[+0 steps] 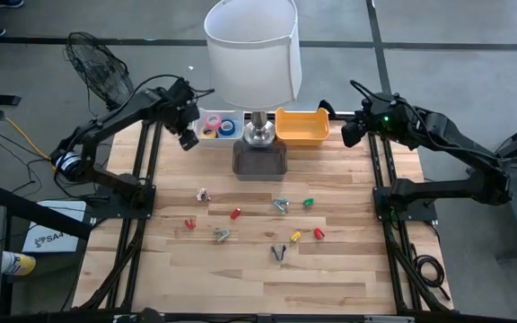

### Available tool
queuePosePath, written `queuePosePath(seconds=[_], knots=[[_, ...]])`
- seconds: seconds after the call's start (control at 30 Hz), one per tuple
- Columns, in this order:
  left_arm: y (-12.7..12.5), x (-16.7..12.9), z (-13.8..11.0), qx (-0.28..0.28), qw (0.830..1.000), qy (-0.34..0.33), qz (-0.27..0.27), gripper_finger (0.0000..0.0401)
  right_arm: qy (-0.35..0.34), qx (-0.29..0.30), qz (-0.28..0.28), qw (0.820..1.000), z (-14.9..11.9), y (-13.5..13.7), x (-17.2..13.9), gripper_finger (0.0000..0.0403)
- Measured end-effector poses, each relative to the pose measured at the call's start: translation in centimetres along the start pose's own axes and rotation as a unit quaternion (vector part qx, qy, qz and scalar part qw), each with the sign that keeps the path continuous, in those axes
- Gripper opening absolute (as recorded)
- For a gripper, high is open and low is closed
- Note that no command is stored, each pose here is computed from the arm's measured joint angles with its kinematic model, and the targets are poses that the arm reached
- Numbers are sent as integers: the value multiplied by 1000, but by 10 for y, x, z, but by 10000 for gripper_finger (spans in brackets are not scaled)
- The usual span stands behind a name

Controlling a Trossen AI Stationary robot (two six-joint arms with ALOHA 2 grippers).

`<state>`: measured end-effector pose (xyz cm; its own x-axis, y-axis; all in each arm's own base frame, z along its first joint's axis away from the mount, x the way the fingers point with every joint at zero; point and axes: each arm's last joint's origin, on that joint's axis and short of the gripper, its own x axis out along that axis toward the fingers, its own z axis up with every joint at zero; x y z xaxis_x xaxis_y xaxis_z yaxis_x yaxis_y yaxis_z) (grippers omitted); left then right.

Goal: Pick and place Stapler, Stapler remover, tape
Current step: Put the left red stapler into the black bin

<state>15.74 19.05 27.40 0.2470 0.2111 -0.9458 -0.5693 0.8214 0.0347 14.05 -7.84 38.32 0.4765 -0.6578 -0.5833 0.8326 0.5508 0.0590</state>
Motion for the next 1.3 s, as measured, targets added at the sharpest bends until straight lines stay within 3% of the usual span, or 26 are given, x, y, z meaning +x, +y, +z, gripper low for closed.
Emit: queuePosePath(seconds=[0.1, 0.2, 0.37, 0.6, 0.83, 1.1, 1.3], knots=[[-7, -3, -10, -7, 999, 47, -19, 215, 0, -16, 0, 1000, 0, 0, 0, 181], [-19, -3, -15, 21, 995, 89, -36, 215, 1, -39, 3, 999, 0, 0, 0, 181], [-46, -6, -24, 119, 979, 151, -72, 215, 7, -76, 23, 997, 0, 1, 0, 181], [-98, -10, -28, 233, 950, 161, -133, 215, 12, -127, 48, 991, -1, 3, 0, 181], [-157, -17, -43, 358, 907, 160, -154, 215, 15, -158, 66, 985, -1, 4, 0, 181], [-219, -27, -68, 523, 838, 86, -133, 215, 18, -168, 85, 982, -2, 5, 0, 181], [-246, -19, -80, 567, 808, 94, -128, 219, 22, -169, 103, 980, -2, 6, -1, 181]])
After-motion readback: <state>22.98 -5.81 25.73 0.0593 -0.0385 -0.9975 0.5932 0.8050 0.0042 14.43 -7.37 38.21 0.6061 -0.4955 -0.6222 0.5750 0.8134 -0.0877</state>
